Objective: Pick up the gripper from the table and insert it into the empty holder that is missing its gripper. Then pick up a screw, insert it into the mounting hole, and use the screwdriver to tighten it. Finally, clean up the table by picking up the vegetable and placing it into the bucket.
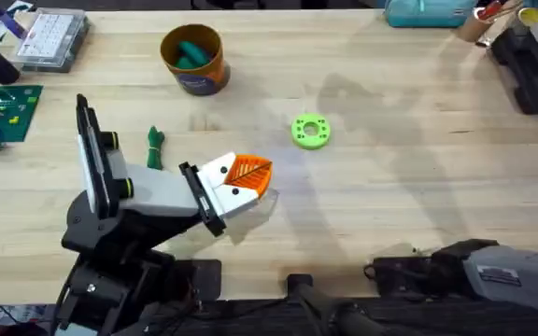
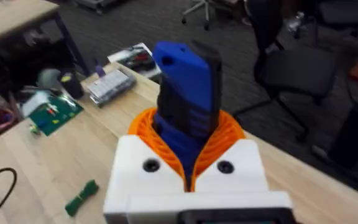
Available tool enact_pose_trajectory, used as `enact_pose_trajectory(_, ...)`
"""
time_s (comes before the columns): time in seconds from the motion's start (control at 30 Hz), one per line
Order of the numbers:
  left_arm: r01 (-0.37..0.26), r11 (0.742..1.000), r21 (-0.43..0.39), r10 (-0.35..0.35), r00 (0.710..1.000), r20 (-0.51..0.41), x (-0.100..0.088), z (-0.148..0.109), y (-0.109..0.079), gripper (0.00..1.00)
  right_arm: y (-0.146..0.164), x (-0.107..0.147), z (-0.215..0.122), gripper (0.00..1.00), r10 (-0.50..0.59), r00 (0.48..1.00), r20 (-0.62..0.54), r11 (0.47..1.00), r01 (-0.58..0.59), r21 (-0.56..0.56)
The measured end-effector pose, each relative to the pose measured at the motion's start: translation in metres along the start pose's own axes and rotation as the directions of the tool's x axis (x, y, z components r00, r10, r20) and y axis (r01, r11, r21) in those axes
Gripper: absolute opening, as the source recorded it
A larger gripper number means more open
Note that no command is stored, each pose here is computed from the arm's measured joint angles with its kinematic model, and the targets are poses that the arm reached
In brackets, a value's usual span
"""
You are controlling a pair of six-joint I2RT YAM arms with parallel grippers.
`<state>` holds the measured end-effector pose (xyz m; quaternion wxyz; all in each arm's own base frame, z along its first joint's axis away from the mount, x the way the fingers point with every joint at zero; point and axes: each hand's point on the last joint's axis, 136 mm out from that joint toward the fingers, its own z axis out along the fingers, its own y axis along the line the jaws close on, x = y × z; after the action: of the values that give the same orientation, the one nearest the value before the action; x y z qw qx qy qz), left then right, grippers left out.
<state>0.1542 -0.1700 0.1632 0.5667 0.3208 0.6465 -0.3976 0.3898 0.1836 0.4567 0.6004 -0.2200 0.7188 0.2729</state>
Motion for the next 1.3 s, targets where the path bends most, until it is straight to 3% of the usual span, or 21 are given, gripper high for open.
enact_pose_trajectory(0.2, 0.001, 1.0, 0.0, -0.001, 1.0, -0.001, 0.0, 0.0, 0.0, 0.018, 0.021, 0.012, 0.02, 0.026, 0.022, 0.997, 0.075, 0.992, -0.012, -0.126)
enact_pose_trajectory(0.43, 0.0, 1.0, 0.0, 0.0, 1.0, 0.0, 0.0, 0.0, 0.0, 0.02, 0.031, 0.049, 0.03, 0.026, 0.086, 0.996, 0.025, 0.973, -0.079, -0.218)
enact_pose_trajectory(0.63, 0.001, 1.0, 0.0, -0.001, 1.0, 0.0, 0.0, 0.0, 0.0, 0.018, 0.059, 0.057, 0.027, 0.026, 0.054, 0.998, 0.013, 0.933, -0.045, -0.358)
enact_pose_trajectory(0.93, 0.001, 1.0, 0.0, -0.001, 1.0, 0.0, 0.0, 0.0, 0.0, 0.02, 0.093, 0.061, 0.015, 0.026, -0.009, 0.988, 0.153, 0.832, 0.093, -0.547)
enact_pose_trajectory(1.3, 0.001, 1.0, 0.0, -0.001, 1.0, 0.0, 0.0, 0.0, 0.0, 0.018, 0.155, 0.077, -0.005, 0.026, 0.016, 0.99, 0.138, 0.66, 0.094, -0.746)
